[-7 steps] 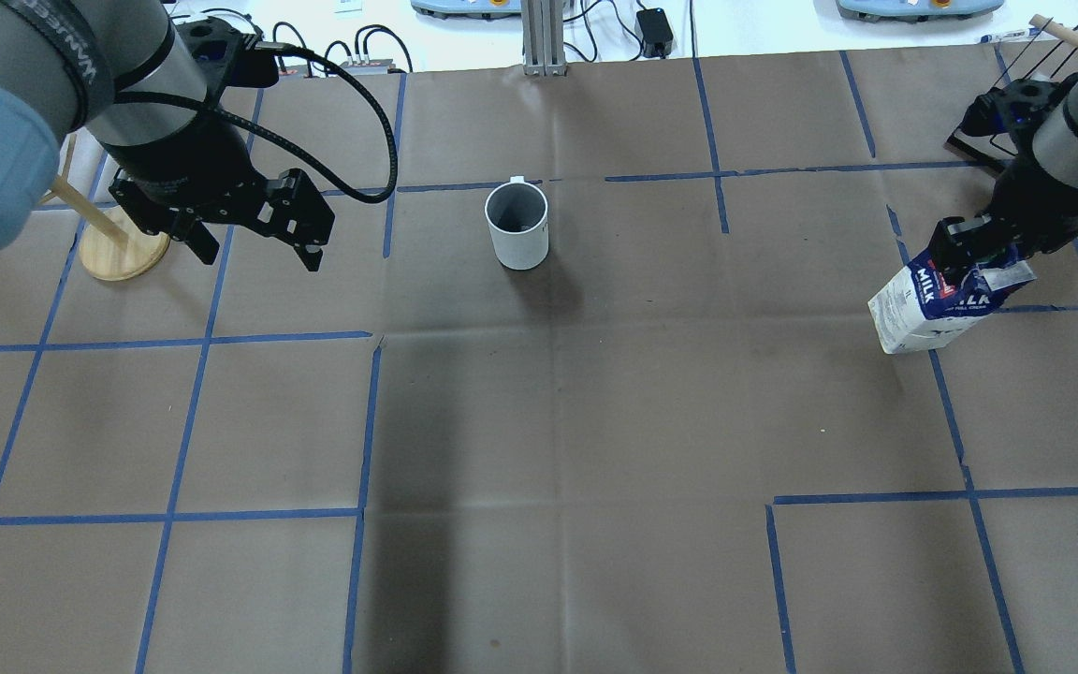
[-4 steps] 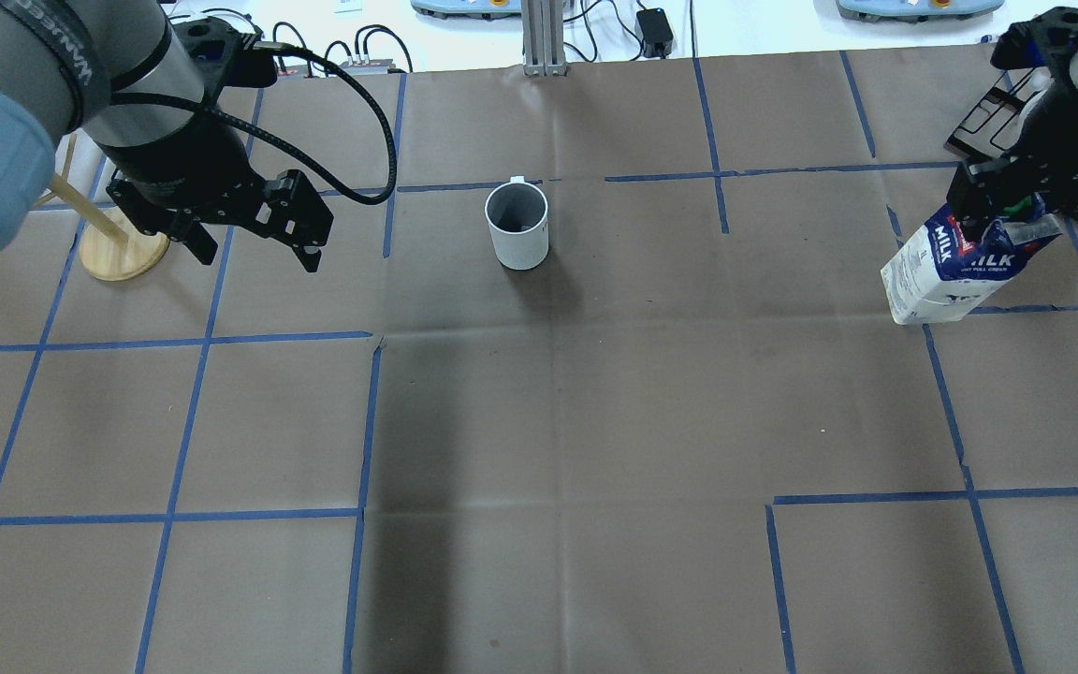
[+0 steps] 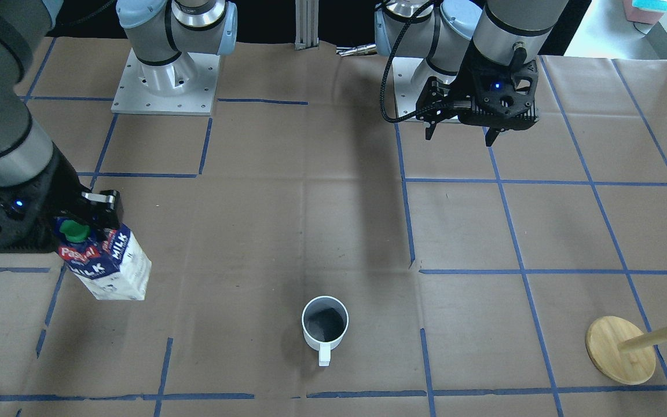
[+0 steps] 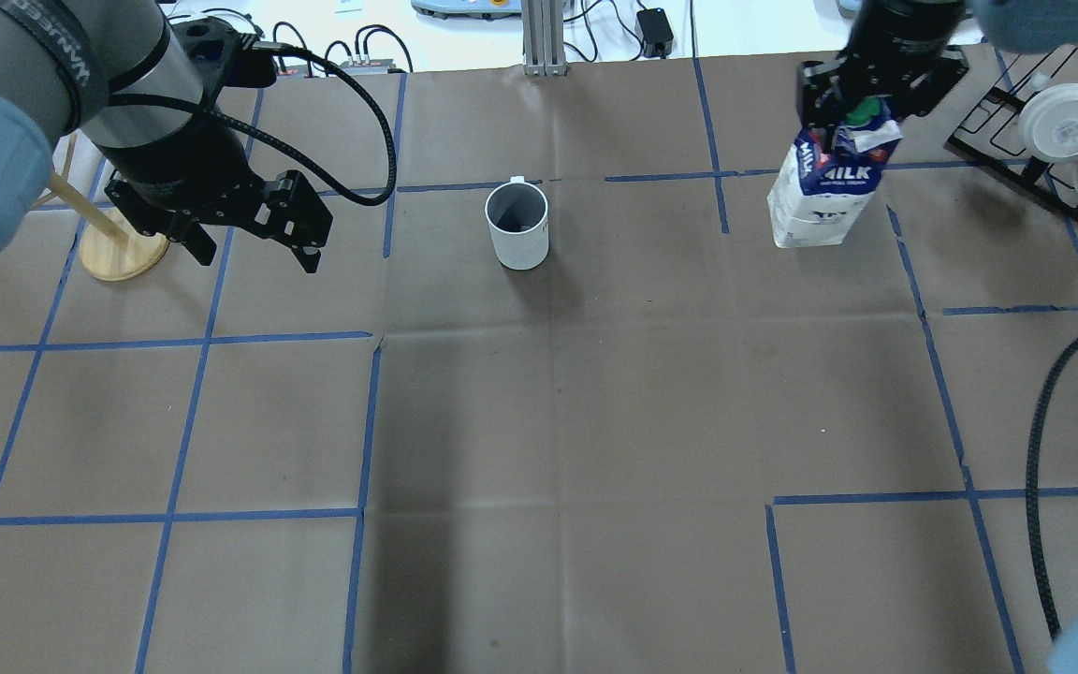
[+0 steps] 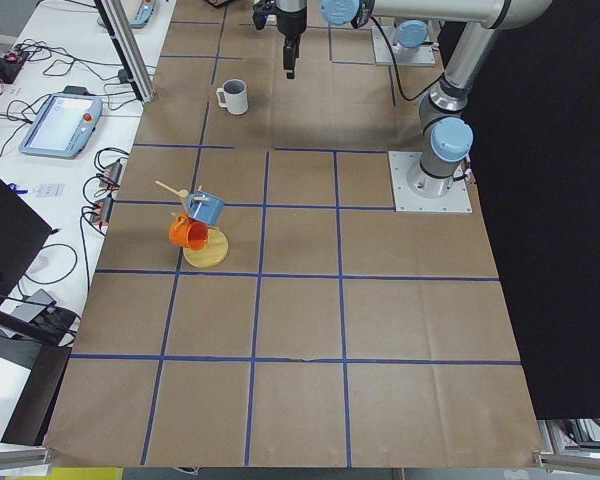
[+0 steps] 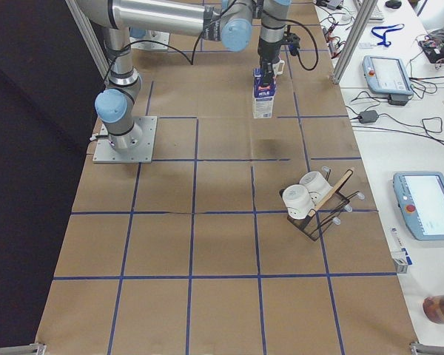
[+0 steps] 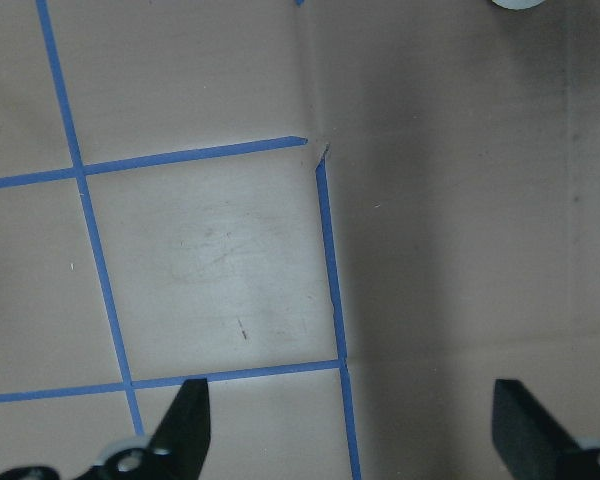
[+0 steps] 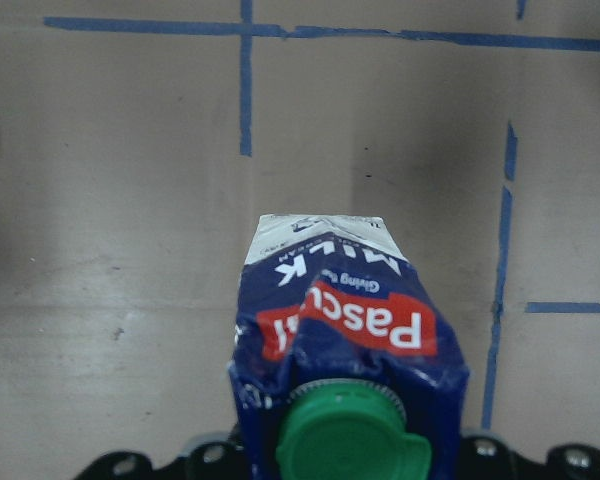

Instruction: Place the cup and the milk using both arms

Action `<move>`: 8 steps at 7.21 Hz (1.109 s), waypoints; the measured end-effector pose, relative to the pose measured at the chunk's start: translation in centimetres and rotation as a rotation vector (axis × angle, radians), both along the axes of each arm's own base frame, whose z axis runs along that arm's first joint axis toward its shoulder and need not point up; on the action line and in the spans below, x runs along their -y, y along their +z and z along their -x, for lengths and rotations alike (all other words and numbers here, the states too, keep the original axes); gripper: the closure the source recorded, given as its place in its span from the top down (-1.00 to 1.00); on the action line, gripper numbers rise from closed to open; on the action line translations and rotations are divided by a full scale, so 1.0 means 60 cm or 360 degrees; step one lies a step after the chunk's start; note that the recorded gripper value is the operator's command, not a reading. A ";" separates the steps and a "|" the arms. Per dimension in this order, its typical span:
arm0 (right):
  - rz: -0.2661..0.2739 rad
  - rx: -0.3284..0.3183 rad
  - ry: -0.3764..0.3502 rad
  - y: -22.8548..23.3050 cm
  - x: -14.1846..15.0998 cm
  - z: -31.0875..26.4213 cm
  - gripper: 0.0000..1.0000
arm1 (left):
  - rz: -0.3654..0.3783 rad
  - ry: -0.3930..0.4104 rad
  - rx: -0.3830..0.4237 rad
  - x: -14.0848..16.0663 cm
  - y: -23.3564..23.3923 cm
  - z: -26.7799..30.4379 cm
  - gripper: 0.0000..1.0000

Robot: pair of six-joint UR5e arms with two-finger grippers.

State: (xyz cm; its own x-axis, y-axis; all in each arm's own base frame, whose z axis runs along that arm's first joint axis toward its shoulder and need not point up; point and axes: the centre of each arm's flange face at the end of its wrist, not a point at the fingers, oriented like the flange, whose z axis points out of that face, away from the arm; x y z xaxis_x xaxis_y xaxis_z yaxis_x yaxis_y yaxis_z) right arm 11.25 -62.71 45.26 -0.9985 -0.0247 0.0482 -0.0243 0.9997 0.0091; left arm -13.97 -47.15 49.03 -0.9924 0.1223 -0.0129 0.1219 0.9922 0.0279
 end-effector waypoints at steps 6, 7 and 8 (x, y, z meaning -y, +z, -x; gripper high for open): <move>-0.0188 0.0099 -0.0031 -0.132 0.160 -0.344 0.01 | -0.0006 0.0000 -0.0001 -0.010 -0.006 -0.001 0.99; -0.0211 0.0110 -0.0039 -0.145 0.159 -0.356 0.01 | -0.0006 0.0001 -0.0002 -0.010 -0.006 -0.001 0.99; -0.0232 0.0112 -0.0043 -0.159 0.159 -0.365 0.01 | -0.0006 0.0002 -0.0002 -0.010 -0.006 -0.001 0.99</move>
